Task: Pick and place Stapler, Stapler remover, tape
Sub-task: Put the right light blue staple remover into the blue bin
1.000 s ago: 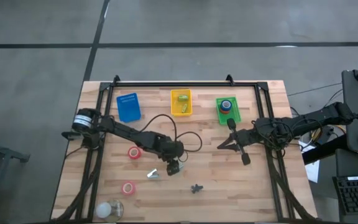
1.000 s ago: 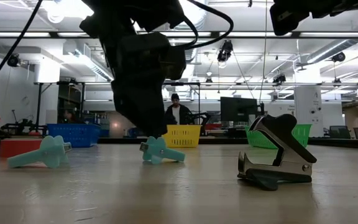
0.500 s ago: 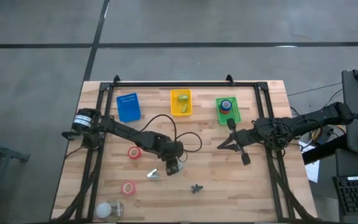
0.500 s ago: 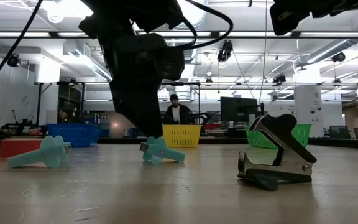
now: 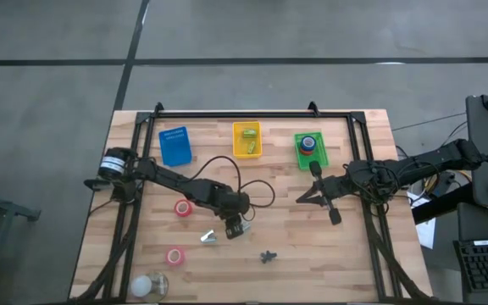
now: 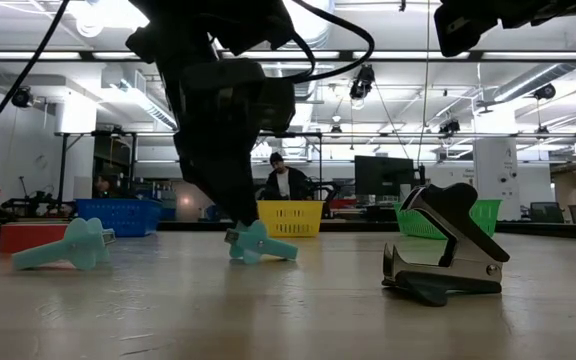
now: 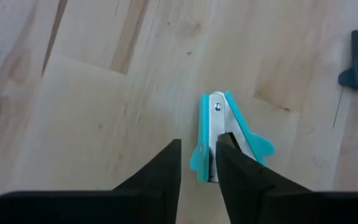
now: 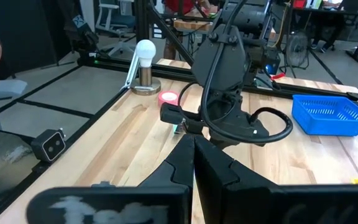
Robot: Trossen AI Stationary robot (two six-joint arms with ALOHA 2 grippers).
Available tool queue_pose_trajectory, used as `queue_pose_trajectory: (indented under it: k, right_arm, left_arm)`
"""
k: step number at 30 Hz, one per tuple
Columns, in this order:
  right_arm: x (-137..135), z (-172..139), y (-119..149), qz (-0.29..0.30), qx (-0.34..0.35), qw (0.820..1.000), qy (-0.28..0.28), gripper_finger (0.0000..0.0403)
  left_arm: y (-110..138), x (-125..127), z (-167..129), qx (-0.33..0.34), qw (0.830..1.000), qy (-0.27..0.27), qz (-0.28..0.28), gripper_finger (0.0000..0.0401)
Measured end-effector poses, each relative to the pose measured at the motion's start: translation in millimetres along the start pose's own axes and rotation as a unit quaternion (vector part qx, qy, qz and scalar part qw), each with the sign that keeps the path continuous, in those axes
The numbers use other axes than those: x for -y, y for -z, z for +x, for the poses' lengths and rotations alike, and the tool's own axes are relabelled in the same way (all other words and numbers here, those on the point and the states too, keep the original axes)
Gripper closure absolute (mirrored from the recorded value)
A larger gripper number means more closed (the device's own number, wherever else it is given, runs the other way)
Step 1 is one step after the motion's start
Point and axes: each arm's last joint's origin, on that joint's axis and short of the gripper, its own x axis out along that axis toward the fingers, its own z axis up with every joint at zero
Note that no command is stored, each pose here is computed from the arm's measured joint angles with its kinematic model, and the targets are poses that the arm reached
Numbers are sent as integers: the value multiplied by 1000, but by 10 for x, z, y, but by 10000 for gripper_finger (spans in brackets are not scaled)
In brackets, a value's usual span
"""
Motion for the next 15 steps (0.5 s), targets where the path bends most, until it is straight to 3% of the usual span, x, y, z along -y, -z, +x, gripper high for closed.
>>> queue_pose_trajectory:
  k: [15]
  right_arm:
    - [0, 0, -1, 1, 1, 1000, 0, 394]
  left_arm:
    - [-13, 11, 29, 6, 1000, 8, 0, 333]
